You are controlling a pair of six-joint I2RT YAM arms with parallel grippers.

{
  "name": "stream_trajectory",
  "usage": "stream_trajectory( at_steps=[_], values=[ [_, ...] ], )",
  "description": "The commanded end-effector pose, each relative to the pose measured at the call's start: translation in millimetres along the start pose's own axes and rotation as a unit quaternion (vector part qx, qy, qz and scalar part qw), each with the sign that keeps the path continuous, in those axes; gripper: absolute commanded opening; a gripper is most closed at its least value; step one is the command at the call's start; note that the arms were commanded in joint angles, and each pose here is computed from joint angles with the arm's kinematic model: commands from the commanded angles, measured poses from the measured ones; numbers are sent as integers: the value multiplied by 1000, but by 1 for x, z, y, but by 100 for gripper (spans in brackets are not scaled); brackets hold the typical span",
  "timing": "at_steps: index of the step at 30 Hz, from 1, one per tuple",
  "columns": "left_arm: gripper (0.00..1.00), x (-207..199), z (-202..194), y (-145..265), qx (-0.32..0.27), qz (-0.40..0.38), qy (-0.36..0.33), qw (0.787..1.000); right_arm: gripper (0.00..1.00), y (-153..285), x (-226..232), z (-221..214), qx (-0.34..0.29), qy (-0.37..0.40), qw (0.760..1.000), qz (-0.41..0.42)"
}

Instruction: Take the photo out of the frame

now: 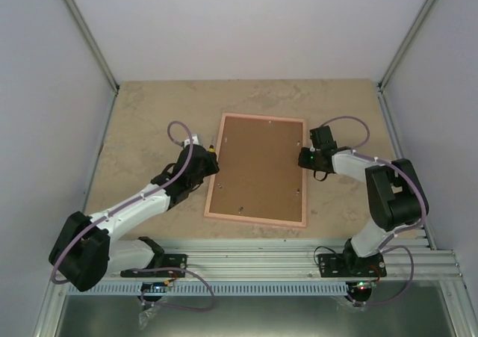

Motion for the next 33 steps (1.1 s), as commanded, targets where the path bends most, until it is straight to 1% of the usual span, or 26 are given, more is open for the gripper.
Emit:
stream_trajectory(
  at_steps=[1, 4, 8, 11, 13, 15, 18, 23, 28, 33],
  values=[
    [0, 14, -8, 6, 5, 14, -15, 1000, 20, 0, -26, -25, 41, -37, 997, -49],
    [0, 14, -8, 9, 3, 9, -21, 1000, 35, 9, -21, -29, 42, -25, 998, -25],
    [0, 12, -4, 15, -5, 4, -27, 1000, 50, 29, -19, -36, 46, -6, 999, -11],
    [0, 13, -2, 18, -8, 5, -33, 999, 57, 39, -16, -51, 65, 12, 998, 4],
    [0, 13, -2, 20, -8, 4, -34, 999, 59, 44, -11, -66, 84, 28, 996, 17],
    [0, 12, -1, 22, -11, 0, -34, 999, 62, 49, -9, -81, 98, 40, 994, 20],
    [0, 10, -1, 24, -10, -8, -35, 999, 64, 57, -5, -102, 118, 53, 991, 37],
    [0, 7, -4, 22, 0, -19, -37, 999, 65, 68, 4, -130, 141, 62, 986, 58],
    [0, 5, -7, 20, 8, -28, -37, 999, 65, 82, 48, -149, 154, 81, 975, 141],
    [0, 4, -6, 21, 8, -28, -37, 999, 65, 83, 95, -163, 166, 115, 962, 185]
  ],
)
Point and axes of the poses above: each gripper's point midway between its finger pads, its own y axis back along the fingers, its own x axis along the line the jaws close on, z = x × y, the point moved 4 cm from there along y, back along the fingers
